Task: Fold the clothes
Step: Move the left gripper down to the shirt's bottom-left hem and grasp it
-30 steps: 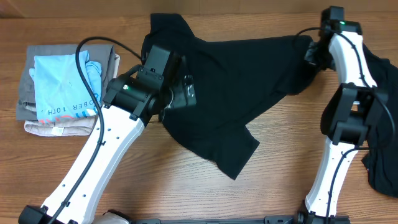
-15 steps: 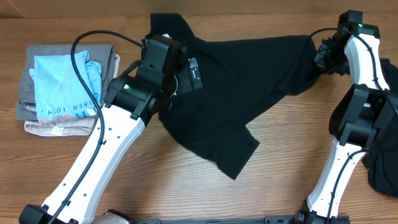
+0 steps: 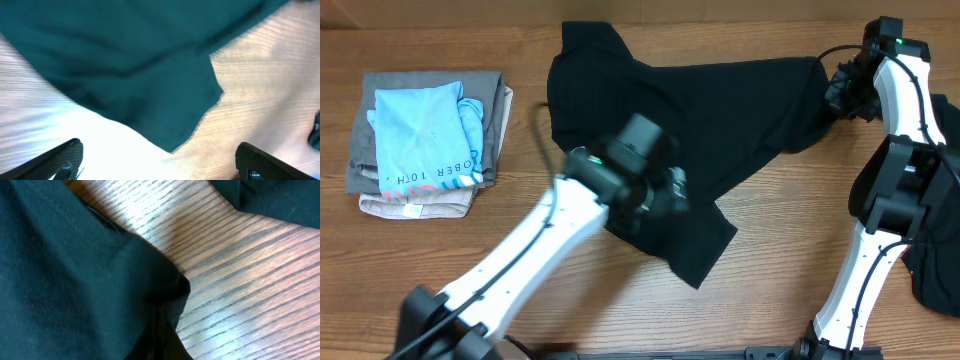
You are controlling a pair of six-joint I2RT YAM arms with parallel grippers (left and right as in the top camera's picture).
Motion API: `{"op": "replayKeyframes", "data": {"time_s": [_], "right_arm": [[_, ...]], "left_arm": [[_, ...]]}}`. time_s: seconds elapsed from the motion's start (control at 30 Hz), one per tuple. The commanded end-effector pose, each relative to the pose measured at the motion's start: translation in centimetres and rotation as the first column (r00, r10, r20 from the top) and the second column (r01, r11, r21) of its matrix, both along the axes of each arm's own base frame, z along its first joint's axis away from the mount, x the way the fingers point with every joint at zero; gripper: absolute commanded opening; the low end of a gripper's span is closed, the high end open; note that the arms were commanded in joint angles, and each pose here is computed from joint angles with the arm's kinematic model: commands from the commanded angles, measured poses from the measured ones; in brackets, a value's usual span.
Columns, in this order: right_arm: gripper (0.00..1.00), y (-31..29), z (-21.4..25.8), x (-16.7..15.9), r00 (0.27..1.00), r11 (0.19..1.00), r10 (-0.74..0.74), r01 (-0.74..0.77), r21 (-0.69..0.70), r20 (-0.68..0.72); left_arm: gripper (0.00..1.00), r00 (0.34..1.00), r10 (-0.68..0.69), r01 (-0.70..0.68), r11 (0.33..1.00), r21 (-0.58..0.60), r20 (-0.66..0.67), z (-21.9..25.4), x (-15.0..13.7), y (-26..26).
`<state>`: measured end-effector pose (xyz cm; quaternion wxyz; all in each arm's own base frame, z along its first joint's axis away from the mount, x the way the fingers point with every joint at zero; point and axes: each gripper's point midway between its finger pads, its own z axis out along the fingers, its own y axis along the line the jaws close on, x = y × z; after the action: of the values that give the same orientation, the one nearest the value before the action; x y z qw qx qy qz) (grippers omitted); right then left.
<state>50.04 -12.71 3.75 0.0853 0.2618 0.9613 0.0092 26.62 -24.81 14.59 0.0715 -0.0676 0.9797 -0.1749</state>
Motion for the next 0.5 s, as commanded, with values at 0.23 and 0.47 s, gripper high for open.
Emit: {"op": "replayKeyframes", "data": {"time_s": [0.23,0.47], "right_arm": [[0.04,0.1,3.2,0.6,0.998,1.0,0.007,-0.006,-0.006,0.06],[0.04,0.1,3.2,0.6,0.998,1.0,0.004,-0.004,-0.006,0.059]], "left_arm": [[0.95,0.984,-0.014,0.017,1.0,0.017,-0.176,-6.3,-4.8,-6.7],[0.7,0.947,0.044,-0.008,0.993,0.114,-0.319,-11.9,-8.4,-8.5]]}}
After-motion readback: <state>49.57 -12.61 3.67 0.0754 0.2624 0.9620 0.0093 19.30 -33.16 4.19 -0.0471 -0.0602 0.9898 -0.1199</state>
